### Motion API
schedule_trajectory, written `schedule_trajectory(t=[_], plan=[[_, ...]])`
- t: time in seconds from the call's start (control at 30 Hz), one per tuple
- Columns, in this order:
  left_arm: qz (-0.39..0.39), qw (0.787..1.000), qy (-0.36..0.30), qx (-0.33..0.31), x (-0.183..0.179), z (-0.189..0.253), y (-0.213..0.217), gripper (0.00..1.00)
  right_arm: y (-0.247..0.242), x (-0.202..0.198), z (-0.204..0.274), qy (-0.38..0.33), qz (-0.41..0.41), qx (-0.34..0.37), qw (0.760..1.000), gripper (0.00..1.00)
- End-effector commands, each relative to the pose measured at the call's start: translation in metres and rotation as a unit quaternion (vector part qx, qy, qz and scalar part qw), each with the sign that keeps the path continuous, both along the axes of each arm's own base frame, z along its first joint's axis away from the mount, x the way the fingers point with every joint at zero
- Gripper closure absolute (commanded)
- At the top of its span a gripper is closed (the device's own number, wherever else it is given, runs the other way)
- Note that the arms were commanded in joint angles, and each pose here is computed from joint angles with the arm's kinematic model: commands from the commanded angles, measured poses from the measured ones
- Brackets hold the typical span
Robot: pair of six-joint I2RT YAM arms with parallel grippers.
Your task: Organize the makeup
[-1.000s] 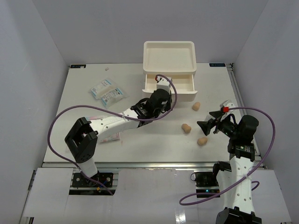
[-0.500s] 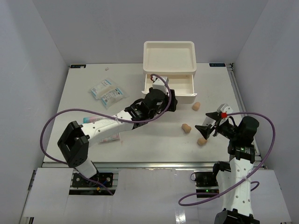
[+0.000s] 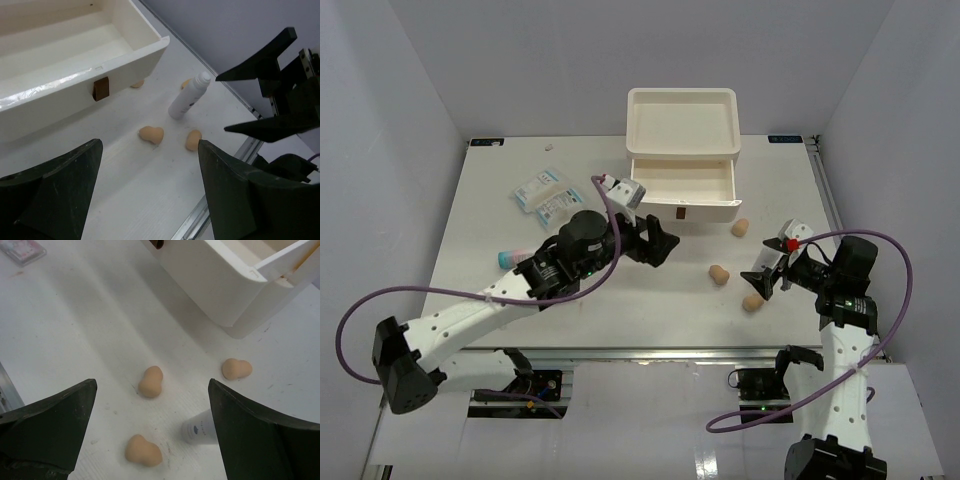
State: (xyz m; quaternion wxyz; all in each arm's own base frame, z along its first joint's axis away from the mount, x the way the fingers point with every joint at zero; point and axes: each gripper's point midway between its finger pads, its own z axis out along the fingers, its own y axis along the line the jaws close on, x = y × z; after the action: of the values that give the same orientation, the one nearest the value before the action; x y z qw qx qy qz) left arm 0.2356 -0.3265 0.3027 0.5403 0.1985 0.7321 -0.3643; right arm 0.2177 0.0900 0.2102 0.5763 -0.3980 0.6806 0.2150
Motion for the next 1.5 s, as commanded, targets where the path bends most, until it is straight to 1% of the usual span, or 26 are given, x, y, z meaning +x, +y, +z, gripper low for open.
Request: schedule_trajectory(t=[0.0,0.07,0.13,0.23,0.33,0.43,0.47,0.53,0.57,0.63,0.73,0.8,0.87,1.03,1.17,1.23,1.27,1.3,1.37,1.47], plan=[[-0.006,0.998,-0.064,0.026,-0.016,-0.002,0.036,0.10,-0.024,-0.001,-0.002,0.008,-0.037,-0.094,0.995,0.01],[0.004,0.997,-0.068,0.044,-0.016,-0.017,0.047,0.10,-0.033,0.004,-0.003,0.027,-0.058,-0.108,0.992,0.00],[0.009,0.995,-0.086,0.052,-0.018,-0.018,0.057,0.10,-0.041,0.006,-0.005,0.050,-0.083,-0.111,0.989,0.00],[0.017,0.992,-0.099,0.074,-0.019,-0.029,0.069,0.09,-0.036,0.005,0.008,0.056,-0.092,-0.079,0.991,0.00],[0.025,0.991,-0.105,0.084,-0.020,-0.027,0.078,0.09,-0.024,0.003,0.022,0.050,-0.084,-0.038,0.995,0.00],[0.027,0.990,-0.113,0.084,-0.025,-0.027,0.086,0.09,-0.008,-0.008,0.032,0.017,-0.031,-0.023,0.999,0.00],[0.027,0.990,-0.113,0.083,-0.027,-0.028,0.089,0.09,-0.002,-0.014,0.033,0.001,-0.006,-0.026,1.000,0.00],[0.026,0.990,-0.110,0.086,-0.029,-0.033,0.091,0.09,0.010,-0.026,0.039,-0.057,0.057,-0.044,0.996,0.00],[0.025,0.990,-0.109,0.086,-0.030,-0.033,0.092,0.09,0.012,-0.029,0.041,-0.071,0.072,-0.051,0.994,0.00],[0.025,0.990,-0.112,0.081,-0.032,-0.031,0.094,0.09,0.015,-0.035,0.036,-0.067,0.089,-0.059,0.992,0.00],[0.031,0.990,-0.115,0.079,-0.031,-0.028,0.097,0.09,0.012,-0.038,0.027,-0.067,0.119,-0.098,0.986,0.00],[0.033,0.989,-0.115,0.081,-0.030,-0.029,0.097,0.09,0.010,-0.044,0.020,-0.068,0.144,-0.126,0.979,0.02],[0.034,0.989,-0.113,0.086,-0.029,-0.031,0.097,0.09,0.008,-0.051,0.011,-0.087,0.174,-0.169,0.966,0.05],[0.034,0.989,-0.106,0.096,-0.026,-0.038,0.095,0.09,-0.008,-0.054,-0.028,-0.093,0.219,-0.274,0.932,0.07],[0.039,0.989,-0.104,0.102,-0.023,-0.041,0.097,0.09,-0.021,-0.054,-0.064,-0.064,0.241,-0.327,0.912,0.07],[0.040,0.988,-0.103,0.104,-0.021,-0.042,0.097,0.09,-0.029,-0.057,-0.089,-0.032,0.244,-0.350,0.904,0.07],[0.039,0.989,-0.100,0.105,-0.021,-0.043,0.097,0.09,-0.029,-0.051,-0.094,-0.037,0.244,-0.359,0.900,0.07],[0.038,0.989,-0.099,0.107,-0.020,-0.044,0.096,0.09,-0.033,-0.050,-0.104,-0.026,0.242,-0.373,0.895,0.08],[0.037,0.989,-0.098,0.109,-0.020,-0.046,0.096,0.09,-0.036,-0.049,-0.124,0.006,0.237,-0.381,0.894,0.08],[0.036,0.988,-0.095,0.113,-0.019,-0.049,0.095,0.09,-0.036,-0.038,-0.136,0.018,0.228,-0.385,0.894,0.11]])
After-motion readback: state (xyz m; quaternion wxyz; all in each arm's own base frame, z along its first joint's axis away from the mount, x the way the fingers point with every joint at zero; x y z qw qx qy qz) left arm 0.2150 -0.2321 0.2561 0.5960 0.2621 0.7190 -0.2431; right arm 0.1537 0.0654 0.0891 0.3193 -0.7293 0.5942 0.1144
